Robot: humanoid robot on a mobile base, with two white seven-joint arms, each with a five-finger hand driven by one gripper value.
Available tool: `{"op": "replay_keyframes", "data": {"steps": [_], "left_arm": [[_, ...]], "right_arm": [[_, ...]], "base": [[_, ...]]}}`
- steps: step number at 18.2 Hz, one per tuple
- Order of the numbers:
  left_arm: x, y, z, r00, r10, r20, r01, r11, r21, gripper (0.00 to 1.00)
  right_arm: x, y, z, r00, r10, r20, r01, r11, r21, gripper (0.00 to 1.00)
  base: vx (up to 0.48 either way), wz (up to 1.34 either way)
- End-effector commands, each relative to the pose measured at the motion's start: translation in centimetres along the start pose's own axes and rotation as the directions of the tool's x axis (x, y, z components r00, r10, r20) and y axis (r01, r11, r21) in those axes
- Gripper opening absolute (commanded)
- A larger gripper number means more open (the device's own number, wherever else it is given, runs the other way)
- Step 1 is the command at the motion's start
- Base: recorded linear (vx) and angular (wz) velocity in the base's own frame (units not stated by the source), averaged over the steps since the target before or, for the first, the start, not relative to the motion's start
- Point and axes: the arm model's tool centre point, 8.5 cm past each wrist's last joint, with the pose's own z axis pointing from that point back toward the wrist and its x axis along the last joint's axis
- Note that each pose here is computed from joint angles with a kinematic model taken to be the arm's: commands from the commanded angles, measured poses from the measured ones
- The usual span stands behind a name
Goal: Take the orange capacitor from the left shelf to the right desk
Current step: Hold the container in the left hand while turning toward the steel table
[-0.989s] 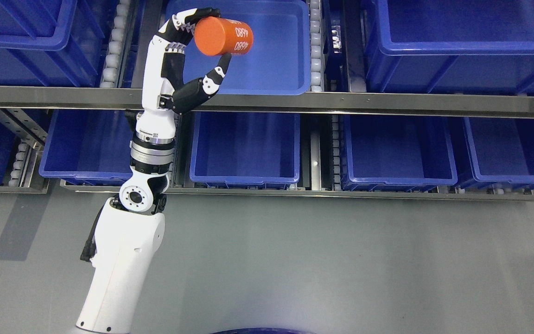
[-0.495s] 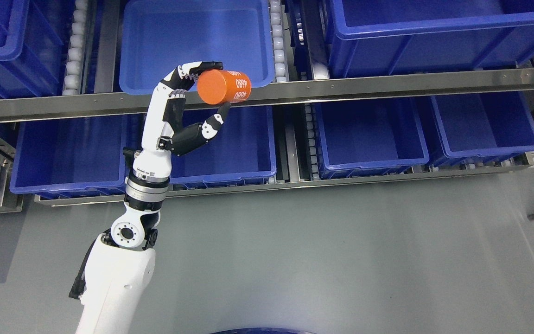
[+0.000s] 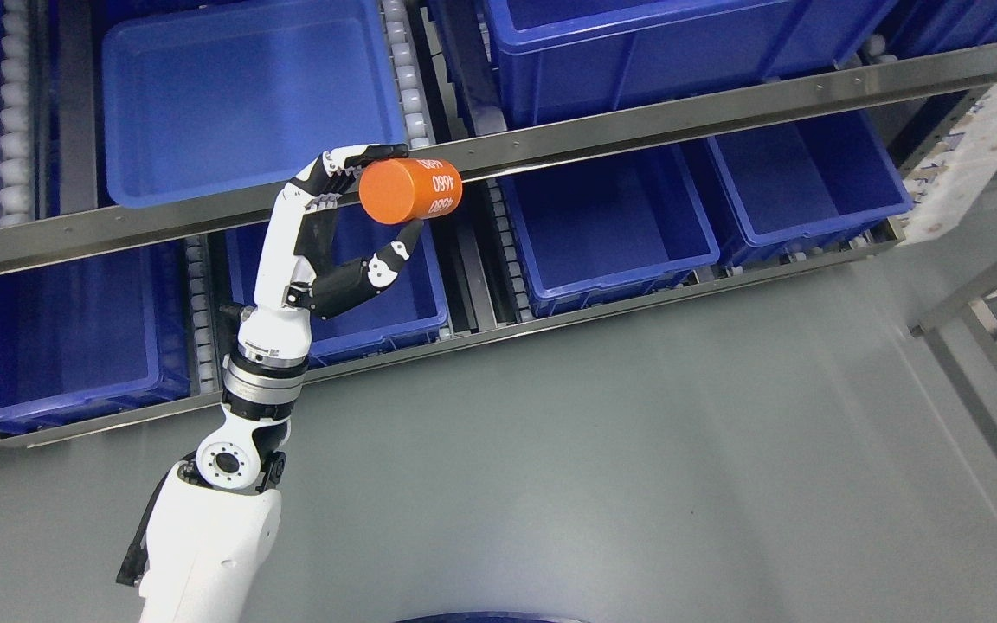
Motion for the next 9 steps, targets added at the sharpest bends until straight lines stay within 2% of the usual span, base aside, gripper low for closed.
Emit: {"op": "replay_keyframes", "data": {"steps": [1,9], "left_arm": [[0.76,0.2,-0.09,1.0,-0.009,0.019,0.009,1.0,-0.005,0.02],[0.72,0.14,-0.09,1.0,-0.005,0.019,0.005,1.0,-0.001,0.02]], "right_arm": [[-1.37,-1.14,-0.03,1.0,-0.013,-0.009,0.013,1.0,-0.018,1.0],[-1.37,-1.14,-0.03,1.0,-0.013,-0.009,0.013,1.0,-0.018,1.0]], "base": [[-0.008,-0.38],[0.037,-0.42]]}}
